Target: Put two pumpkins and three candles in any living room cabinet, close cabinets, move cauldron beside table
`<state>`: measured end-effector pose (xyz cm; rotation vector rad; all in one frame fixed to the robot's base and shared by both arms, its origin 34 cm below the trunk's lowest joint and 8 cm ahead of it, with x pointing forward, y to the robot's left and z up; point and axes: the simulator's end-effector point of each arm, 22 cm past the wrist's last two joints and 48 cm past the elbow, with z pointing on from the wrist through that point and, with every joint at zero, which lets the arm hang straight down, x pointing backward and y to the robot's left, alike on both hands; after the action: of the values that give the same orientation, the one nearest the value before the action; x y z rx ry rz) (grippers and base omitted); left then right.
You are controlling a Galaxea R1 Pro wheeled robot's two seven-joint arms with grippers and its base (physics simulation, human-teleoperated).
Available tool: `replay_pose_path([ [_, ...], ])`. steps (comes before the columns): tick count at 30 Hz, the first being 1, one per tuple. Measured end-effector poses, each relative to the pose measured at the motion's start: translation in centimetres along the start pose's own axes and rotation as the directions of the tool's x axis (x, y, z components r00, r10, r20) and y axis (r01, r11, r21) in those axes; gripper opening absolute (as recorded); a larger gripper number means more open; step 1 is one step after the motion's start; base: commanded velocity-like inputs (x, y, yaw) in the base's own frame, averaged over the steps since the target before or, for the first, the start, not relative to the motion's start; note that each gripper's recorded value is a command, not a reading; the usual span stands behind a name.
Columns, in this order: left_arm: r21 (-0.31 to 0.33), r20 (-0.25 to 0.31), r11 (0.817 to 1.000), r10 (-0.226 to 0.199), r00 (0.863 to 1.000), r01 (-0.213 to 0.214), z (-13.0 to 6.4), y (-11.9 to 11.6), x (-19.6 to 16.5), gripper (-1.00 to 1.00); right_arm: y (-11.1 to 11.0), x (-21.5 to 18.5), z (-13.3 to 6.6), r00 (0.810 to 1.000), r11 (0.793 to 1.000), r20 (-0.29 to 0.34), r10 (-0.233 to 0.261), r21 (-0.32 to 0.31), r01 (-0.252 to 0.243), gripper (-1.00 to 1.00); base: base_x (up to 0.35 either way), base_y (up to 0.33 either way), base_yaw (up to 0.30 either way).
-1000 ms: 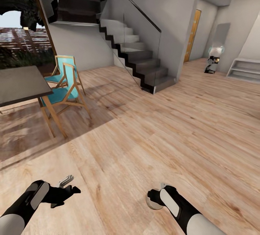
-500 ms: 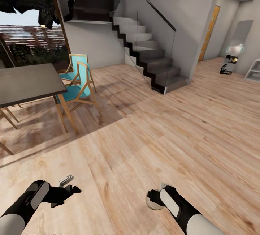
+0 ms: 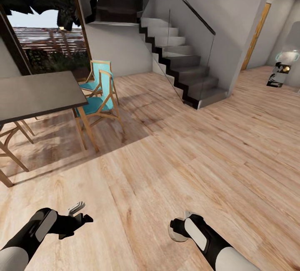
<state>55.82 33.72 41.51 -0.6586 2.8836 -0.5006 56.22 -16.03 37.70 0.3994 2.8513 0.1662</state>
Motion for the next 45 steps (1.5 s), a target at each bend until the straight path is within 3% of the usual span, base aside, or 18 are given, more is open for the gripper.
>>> replay_pose_path([
  [10,0.004,0.006,1.0,0.001,1.0,-0.001,-0.3,-0.2,-0.2,1.0,0.2,-0.1,-0.3,1.0,1.0,0.004,0.0,0.0,0.0,-1.0,0.0,0.0,0.223],
  [45,0.011,0.021,1.0,0.007,1.0,-0.007,-7.3,-3.6,-2.1,1.0,2.2,-3.4,-7.5,1.0,1.0,0.018,-0.005,-0.007,0.005,-1.0,0.0,0.0,0.273],
])
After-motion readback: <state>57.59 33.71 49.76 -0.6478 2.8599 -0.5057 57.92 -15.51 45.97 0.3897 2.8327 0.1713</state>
